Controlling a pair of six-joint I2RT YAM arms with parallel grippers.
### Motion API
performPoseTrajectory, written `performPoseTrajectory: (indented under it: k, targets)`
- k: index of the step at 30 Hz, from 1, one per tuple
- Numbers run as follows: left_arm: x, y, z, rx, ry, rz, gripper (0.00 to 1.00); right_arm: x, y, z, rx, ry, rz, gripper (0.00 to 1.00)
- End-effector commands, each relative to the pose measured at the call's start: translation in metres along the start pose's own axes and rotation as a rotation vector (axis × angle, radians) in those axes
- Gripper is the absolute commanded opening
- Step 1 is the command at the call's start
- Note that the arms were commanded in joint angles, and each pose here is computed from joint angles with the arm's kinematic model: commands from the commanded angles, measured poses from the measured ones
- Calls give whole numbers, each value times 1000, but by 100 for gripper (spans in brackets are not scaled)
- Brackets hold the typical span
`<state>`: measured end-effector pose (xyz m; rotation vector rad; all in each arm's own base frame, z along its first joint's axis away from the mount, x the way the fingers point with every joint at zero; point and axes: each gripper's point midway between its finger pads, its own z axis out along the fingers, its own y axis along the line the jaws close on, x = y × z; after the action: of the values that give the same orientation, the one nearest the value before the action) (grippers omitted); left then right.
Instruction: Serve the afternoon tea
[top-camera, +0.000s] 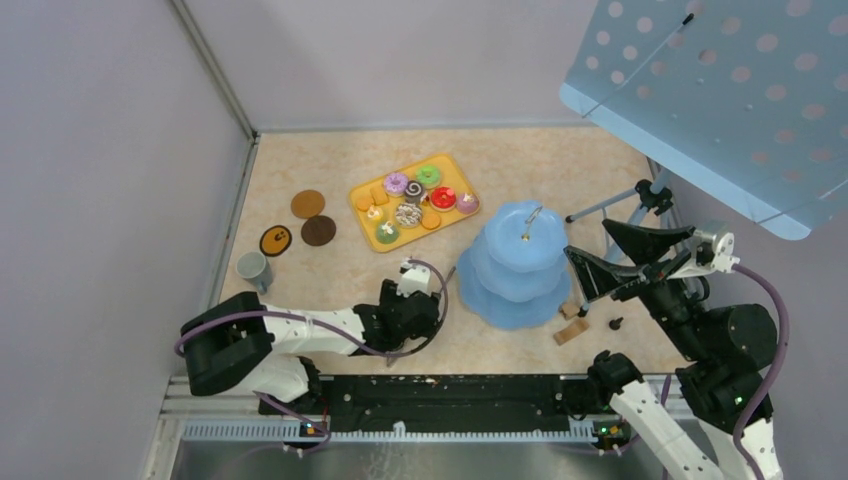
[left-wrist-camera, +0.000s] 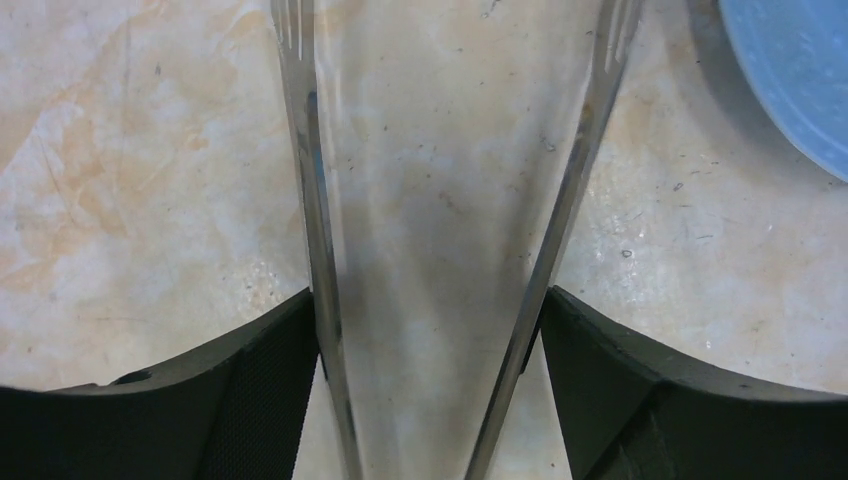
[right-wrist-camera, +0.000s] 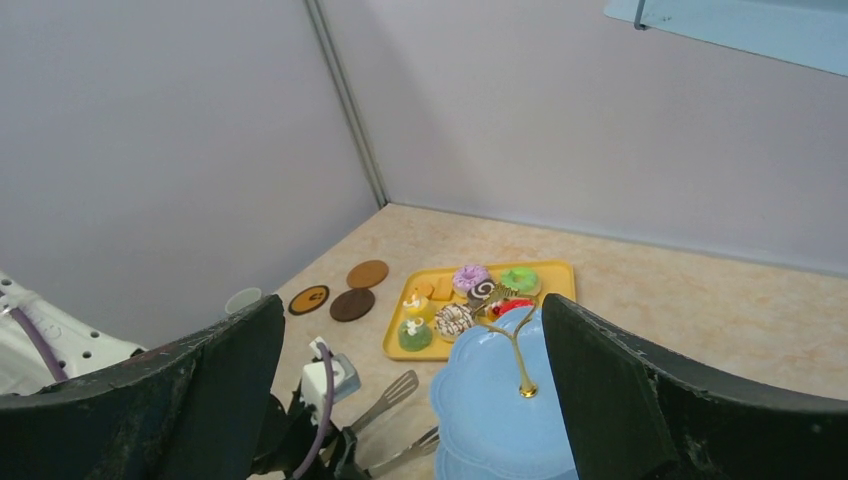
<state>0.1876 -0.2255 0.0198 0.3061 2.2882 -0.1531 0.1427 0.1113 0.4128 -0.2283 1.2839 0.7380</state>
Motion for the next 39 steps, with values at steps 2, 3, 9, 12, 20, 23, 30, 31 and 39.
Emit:
performPoseTrajectory:
  k: [2, 3, 9, 12, 20, 23, 30, 31, 39]
  targets:
    - [-28, -10, 4, 32, -111, 92, 81, -11, 2, -2, -3, -45, -7, 98]
    - [-32, -8, 5, 29, -129, 101, 80, -10, 2, -2, -3, -45, -6, 98]
    - [-42, -12, 8, 34, -122, 55, 94, -8, 2, 0, -7, -45, 1, 98]
    - [-18, -6, 9, 19, -49, 21, 98, -7, 0, 0, -2, -45, 0, 98]
    - [29, -2, -6, 2, 44, -3, 96, -5, 0, 2, -8, -47, 5, 98]
    - [41, 5, 3, -53, 49, 31, 93, -3, 1, 3, -12, -47, 11, 98]
    - [28, 8, 13, -142, -4, 33, 83, -5, 0, -1, -3, -45, 6, 98]
    - [26, 9, 14, -147, -16, 30, 80, -4, 0, -1, -1, -47, 6, 98]
    - [-21, 4, -17, -156, -53, 24, 66, -2, -4, -4, 20, -41, -2, 98]
